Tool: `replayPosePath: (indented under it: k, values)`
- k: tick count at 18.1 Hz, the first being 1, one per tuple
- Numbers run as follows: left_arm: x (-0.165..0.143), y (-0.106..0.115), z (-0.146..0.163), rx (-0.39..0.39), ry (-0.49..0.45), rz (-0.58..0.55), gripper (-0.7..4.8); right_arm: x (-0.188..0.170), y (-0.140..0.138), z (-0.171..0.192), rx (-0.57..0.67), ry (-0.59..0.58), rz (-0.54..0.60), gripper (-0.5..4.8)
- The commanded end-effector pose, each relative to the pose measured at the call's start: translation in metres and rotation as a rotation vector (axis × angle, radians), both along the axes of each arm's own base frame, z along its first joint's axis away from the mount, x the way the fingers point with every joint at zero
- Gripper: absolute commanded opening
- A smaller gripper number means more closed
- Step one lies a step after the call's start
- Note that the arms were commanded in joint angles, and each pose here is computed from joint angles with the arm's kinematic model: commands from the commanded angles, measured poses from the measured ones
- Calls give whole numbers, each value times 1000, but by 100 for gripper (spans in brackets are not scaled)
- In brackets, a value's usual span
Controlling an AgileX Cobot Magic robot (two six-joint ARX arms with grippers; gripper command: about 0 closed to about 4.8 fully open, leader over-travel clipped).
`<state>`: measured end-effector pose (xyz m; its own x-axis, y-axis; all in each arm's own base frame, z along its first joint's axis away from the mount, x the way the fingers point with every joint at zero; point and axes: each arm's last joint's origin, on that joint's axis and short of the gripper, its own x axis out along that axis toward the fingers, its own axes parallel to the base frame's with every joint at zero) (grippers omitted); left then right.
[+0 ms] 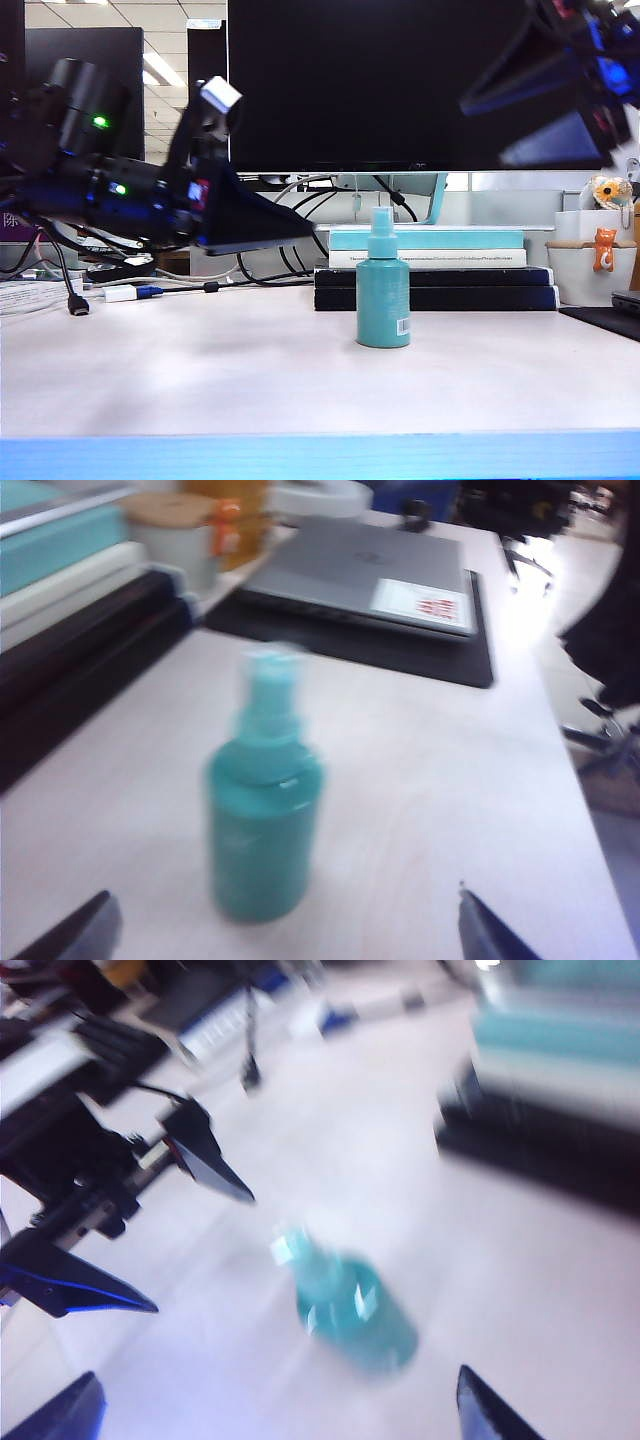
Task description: Pick up the sprayer with the left hand and remove the lid with the right hand then place it on the table.
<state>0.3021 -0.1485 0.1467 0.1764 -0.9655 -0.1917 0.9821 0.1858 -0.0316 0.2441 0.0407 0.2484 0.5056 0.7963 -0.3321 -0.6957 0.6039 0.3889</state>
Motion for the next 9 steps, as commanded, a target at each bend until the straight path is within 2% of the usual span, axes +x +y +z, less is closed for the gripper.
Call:
replayPosePath:
  k: [1,7,9]
  values:
    - [4,-17,-2,24,-54,4,479,-3,-2,-5,-30,65,-24,479]
    - [38,-40,-12,6,34,16,479,-8,-3,-10,-51,122,-11,479]
    - [42,-45,-17,0,60,-36,479,-10,-3,-12,-76,120,8,479]
